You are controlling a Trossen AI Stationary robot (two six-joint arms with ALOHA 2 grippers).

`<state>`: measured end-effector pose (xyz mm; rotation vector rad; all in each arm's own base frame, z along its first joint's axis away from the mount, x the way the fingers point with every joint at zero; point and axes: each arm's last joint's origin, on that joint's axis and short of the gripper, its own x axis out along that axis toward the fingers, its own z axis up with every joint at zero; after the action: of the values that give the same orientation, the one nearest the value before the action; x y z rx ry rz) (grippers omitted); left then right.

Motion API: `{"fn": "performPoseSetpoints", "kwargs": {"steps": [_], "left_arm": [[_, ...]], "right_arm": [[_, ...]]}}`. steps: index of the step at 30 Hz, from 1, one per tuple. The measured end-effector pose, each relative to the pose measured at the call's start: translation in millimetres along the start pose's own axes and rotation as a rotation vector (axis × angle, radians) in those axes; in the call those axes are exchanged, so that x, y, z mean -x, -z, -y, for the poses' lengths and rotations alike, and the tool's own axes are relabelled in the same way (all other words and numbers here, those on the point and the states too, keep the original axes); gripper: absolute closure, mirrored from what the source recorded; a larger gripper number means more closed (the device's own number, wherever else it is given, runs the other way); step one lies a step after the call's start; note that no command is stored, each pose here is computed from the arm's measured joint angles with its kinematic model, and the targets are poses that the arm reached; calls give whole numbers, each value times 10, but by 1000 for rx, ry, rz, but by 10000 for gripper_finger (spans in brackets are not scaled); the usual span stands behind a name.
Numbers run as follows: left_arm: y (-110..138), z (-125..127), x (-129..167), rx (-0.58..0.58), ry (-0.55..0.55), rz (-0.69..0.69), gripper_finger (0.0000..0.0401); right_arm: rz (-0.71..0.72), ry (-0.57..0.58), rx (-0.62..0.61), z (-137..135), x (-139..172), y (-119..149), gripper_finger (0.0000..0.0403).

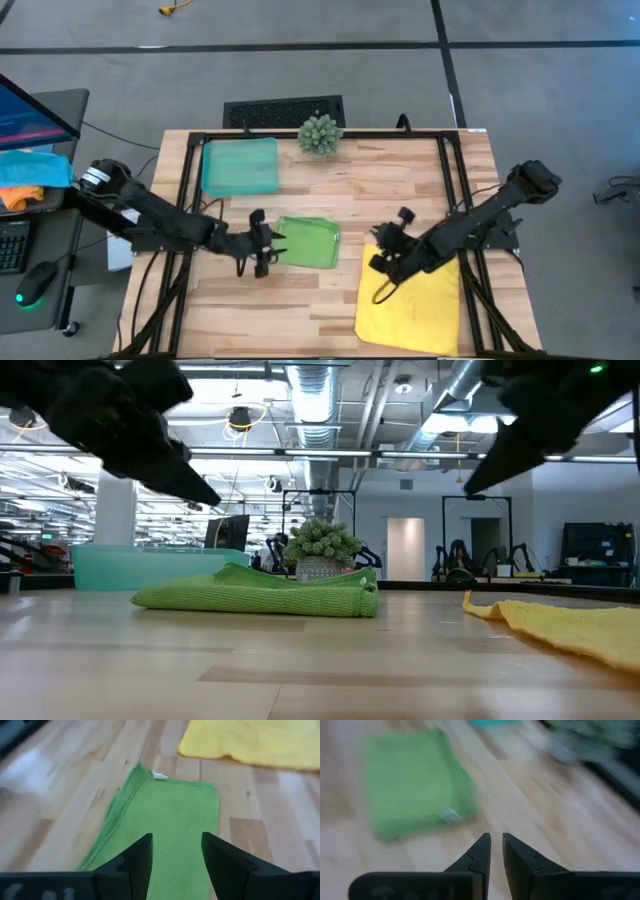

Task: Roll microfiber towels into tight, uniform cylinder then place into a basket
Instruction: Fold the green towel

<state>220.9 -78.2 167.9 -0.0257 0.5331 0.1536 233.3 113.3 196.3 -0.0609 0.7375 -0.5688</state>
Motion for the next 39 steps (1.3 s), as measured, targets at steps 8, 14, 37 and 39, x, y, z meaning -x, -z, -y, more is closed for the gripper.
{"fn": "performPoseSetpoints", "kwargs": {"steps": [8,14,37,39], "left_arm": [[98,-188,-207,91,56,-43,239],[159,-264,-324,97,5,-84,239],[452,-405,-514,315,-124,-283,239],[449,-370,-508,285,-118,-272,239]], "right_arm": [[16,-190,21,-118,-550,-241,333],[-4,-291,8,-206,-1019,-226,333],[-134,-282,-85,-192,-1514,-114,333],[-132,-285,-74,-203,-1505,-111,333]]}}
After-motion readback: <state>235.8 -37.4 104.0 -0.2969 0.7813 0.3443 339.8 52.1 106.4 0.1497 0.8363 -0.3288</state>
